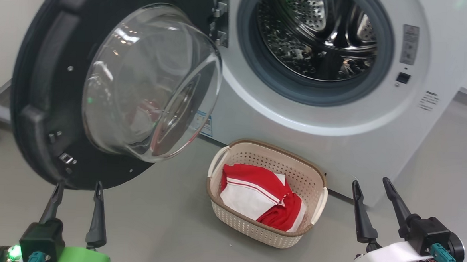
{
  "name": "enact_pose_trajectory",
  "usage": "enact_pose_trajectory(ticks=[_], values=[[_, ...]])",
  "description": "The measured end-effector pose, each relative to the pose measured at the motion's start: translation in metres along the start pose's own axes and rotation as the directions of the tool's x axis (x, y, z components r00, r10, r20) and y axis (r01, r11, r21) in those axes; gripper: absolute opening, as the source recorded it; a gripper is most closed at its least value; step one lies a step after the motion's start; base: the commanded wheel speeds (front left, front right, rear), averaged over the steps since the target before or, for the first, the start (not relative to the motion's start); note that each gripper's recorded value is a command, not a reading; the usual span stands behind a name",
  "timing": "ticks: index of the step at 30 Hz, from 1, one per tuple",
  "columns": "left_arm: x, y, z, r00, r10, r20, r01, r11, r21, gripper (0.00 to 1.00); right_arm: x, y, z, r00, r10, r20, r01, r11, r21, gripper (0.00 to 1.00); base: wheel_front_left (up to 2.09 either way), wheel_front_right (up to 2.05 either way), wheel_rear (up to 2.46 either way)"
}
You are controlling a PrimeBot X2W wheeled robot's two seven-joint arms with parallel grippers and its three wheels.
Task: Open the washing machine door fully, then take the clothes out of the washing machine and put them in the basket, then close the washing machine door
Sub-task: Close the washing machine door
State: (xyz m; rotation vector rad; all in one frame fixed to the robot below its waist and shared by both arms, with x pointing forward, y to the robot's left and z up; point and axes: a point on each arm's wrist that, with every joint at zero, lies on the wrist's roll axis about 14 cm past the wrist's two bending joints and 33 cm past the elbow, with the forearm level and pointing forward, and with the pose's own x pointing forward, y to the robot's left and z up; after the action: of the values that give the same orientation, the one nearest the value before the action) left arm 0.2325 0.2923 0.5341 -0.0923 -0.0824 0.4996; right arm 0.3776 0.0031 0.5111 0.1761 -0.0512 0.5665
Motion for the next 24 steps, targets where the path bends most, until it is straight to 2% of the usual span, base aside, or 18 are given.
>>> enact_pose_trajectory(ticks=[6,14,15,16,17,18,24], values=[[-0.016,0.03,-0.003,0.996,0.09,-0.008,-0.09,0.996,0.007,1.0,0.008,0.028,-0.004,0.996,0.09,-0.012,-0.09,0.996,0.009,1.0,0.0,0.0,0.0],[-0.018,0.033,-0.003,0.995,0.102,-0.01,-0.102,0.995,0.0,1.0,0.009,0.033,-0.005,0.994,0.104,-0.016,-0.104,0.995,0.011,1.0,0.0,0.0,0.0],[-0.018,0.033,-0.003,0.995,0.102,-0.01,-0.102,0.995,0.0,0.88,0.009,0.033,-0.006,0.994,0.104,-0.016,-0.104,0.995,0.011,1.0,0.0,0.0,0.0],[-0.018,0.033,-0.003,0.995,0.102,-0.011,-0.102,0.995,0.0,0.33,0.009,0.033,-0.006,0.994,0.104,-0.016,-0.104,0.995,0.011,1.0,0.0,0.0,0.0],[-0.018,0.033,-0.003,0.995,0.102,-0.01,-0.102,0.995,0.0,0.11,0.009,0.033,-0.006,0.995,0.103,-0.016,-0.103,0.995,0.011,1.0,0.0,0.0,0.0],[-0.018,0.033,-0.002,0.995,0.102,-0.008,-0.102,0.995,-0.002,0.0,0.009,0.033,-0.006,0.995,0.103,-0.016,-0.102,0.995,0.012,1.0,0.0,0.0,0.0],[-0.018,0.033,0.0,0.995,0.101,0.006,-0.101,0.995,-0.002,0.0,0.01,0.032,-0.006,0.995,0.101,-0.018,-0.101,0.995,0.014,1.0,0.0,0.0,0.0]])
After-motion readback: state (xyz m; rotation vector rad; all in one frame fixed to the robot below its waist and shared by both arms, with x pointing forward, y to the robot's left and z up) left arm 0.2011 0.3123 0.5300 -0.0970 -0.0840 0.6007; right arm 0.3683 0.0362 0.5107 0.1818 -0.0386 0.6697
